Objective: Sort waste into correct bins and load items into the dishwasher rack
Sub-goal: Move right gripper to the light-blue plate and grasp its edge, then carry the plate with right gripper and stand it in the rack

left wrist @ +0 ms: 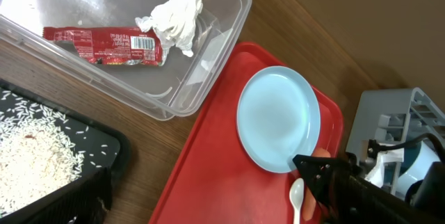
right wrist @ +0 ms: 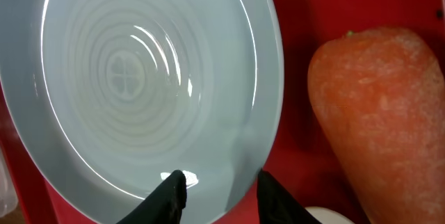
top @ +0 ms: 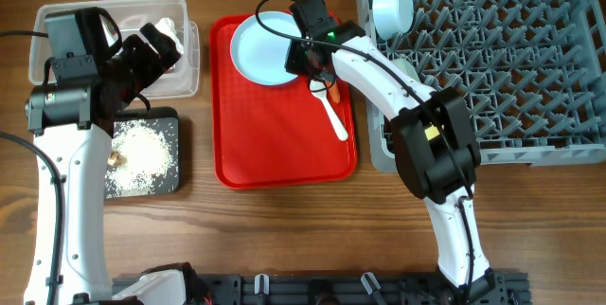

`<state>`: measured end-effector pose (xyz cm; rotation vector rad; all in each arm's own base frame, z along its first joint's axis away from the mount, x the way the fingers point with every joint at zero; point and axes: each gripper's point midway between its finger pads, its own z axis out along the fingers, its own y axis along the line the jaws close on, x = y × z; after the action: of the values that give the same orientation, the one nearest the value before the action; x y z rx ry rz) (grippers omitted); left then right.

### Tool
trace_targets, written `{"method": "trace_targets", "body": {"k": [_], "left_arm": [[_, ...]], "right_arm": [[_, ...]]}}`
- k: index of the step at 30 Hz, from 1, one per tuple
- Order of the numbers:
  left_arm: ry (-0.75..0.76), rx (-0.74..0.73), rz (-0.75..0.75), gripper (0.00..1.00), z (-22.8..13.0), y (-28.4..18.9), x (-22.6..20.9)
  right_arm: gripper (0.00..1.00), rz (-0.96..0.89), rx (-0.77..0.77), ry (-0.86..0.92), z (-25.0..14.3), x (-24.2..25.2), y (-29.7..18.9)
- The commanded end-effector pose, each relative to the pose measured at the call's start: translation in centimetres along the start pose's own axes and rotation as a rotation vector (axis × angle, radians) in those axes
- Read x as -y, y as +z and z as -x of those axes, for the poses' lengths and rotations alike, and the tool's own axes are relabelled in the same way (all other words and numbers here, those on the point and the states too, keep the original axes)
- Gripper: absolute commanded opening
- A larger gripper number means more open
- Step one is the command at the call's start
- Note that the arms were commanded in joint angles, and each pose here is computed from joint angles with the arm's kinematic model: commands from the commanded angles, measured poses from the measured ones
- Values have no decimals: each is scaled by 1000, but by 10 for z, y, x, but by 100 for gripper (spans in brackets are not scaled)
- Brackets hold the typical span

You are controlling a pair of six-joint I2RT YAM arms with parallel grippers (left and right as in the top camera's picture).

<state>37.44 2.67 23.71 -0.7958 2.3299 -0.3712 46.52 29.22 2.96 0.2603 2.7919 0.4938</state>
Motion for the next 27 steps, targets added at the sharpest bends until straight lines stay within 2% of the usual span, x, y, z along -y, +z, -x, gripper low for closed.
{"method": "trace_targets", "body": {"k": [1,6,9,11,12,14,23,27], "left_arm": [[10,13,7,100,4,-1,-1],[10,13,7,100,4,-1,-1],[10,13,7,100,4,-1,-1],[10,13,7,100,4,-1,-1],[10,13,7,100,4,-1,-1],[10,13,7,100,4,-1,-1],[10,13,7,100,4,-1,-1],[10,13,7,100,4,-1,-1]], "right_arm": [[32,2,-60,1,-17,2,23],[31,23,-99,18,-27,-1,30],[26,22,-108,13,-31,-2,34],[20,29,-122,10,-35,-4,36],[12,36,-131,10,-36,-5,36],[4,36,-132,10,-37,-5,36],[4,100,-192,-4,-39,-6,30],[4,142,-166,-48,-22,-7,11]]}}
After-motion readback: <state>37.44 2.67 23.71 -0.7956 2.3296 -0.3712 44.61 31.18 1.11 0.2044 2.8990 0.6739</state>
